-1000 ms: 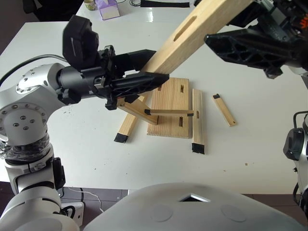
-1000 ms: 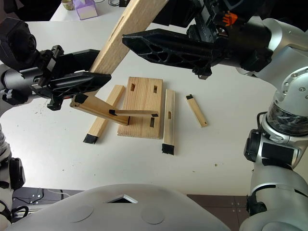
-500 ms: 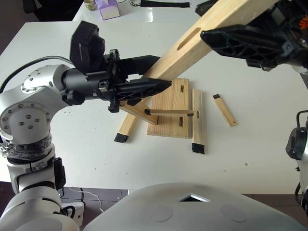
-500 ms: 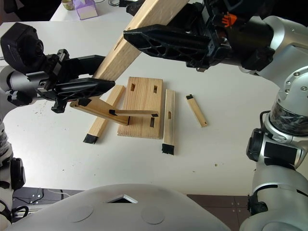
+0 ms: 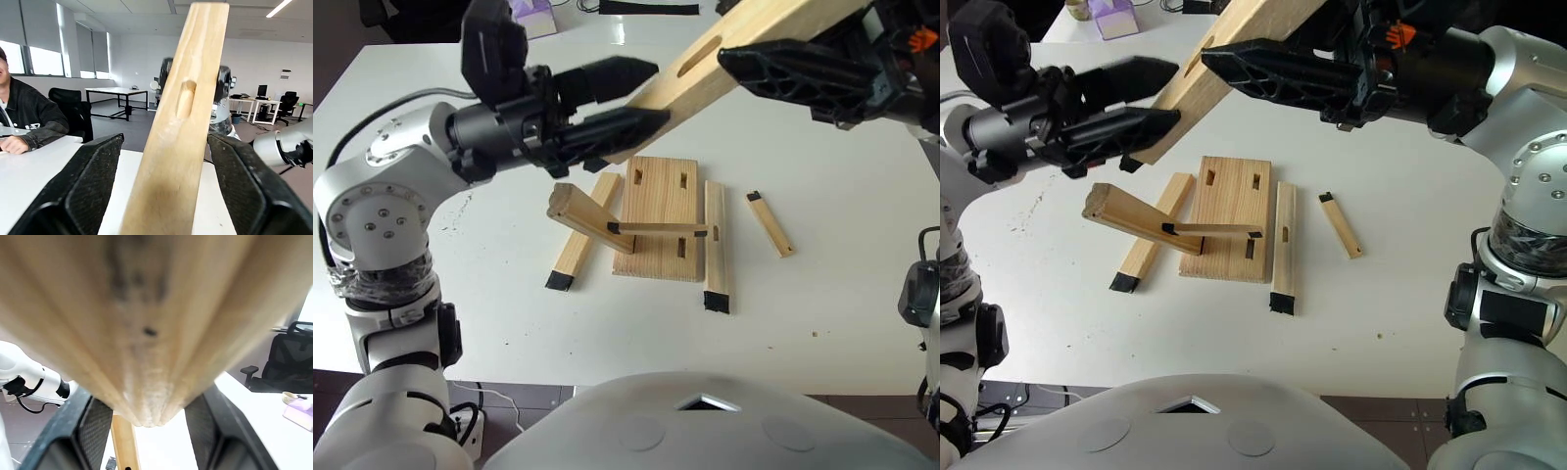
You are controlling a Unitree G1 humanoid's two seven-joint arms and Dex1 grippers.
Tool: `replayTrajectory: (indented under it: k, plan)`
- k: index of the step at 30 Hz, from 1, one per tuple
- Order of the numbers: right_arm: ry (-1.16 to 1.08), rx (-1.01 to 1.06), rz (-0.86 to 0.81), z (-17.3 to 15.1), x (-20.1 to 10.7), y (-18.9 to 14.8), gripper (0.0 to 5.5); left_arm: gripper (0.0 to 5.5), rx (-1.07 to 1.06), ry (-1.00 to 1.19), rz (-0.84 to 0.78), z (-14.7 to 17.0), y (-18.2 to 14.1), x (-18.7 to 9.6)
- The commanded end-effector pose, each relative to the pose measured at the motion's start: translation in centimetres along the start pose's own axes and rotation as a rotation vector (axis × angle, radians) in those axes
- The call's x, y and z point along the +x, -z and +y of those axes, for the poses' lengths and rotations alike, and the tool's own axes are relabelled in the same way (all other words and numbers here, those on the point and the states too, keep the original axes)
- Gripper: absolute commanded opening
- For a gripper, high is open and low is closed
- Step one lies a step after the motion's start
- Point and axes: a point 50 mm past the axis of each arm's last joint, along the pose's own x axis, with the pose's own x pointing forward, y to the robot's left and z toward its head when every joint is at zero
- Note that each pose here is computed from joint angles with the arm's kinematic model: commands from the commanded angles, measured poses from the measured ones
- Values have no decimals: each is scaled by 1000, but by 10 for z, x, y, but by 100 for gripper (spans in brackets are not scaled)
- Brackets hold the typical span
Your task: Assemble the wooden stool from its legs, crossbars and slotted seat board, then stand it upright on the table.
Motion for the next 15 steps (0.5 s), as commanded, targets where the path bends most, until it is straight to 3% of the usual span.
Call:
replayTrajectory:
  k: [1,6,9,11,15]
  plan:
    - [82,-162,100,-6,-6,-5,201,373,-14,-80,-133,15,-21,0]
    - [249,-298,271,-22,-36,7,201,373,-7,-273,-136,44,-25,-19]
    - [285,-342,425,-23,-57,34,201,373,51,-432,-34,65,-11,-45]
    - [258,-316,496,-15,-67,57,201,373,128,-503,115,75,10,-62]
    - [185,-256,545,4,-71,86,201,373,142,-505,322,80,46,-90]
